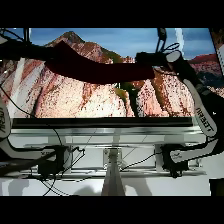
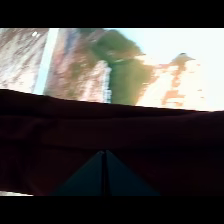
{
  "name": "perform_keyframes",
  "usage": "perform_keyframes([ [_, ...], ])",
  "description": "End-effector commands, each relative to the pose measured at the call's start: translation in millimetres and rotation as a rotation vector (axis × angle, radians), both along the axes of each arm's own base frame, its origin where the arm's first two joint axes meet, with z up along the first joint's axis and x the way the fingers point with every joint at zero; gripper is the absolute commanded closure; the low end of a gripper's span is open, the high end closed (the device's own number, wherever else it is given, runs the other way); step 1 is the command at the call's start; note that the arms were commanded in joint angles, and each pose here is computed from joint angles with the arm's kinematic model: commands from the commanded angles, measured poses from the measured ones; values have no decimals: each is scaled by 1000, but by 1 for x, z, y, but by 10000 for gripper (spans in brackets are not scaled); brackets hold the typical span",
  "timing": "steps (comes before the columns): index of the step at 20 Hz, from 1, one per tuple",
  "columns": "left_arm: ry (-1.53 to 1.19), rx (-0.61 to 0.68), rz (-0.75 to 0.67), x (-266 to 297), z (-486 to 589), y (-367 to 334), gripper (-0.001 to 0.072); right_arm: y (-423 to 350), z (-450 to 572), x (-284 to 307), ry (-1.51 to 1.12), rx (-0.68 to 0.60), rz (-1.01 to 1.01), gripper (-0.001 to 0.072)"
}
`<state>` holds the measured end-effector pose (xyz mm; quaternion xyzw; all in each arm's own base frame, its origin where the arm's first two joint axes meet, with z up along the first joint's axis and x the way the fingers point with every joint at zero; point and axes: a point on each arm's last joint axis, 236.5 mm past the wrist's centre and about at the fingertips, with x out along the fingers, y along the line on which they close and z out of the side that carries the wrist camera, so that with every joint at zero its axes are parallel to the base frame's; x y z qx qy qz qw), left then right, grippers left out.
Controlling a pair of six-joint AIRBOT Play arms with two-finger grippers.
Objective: Fold the clothes and pants, and hang the long-sleeved shirts on hangers.
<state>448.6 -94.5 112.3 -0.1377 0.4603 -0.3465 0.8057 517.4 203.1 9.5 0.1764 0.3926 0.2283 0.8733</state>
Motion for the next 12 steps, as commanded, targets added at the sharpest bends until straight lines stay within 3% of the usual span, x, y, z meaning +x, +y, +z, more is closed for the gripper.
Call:
perform_keyframes([
  [1, 30, -137, 31, -31, 63, -24, 684, 90, -5, -20, 44, 63, 77, 698],
  [7, 27, -136, -59, -51, 73, -59, 684, 242, -23, -70, 146, 153, 257, 698],
  [12, 32, -135, -73, -50, 67, -69, 684, 264, -32, -92, 213, 159, 307, 697],
])
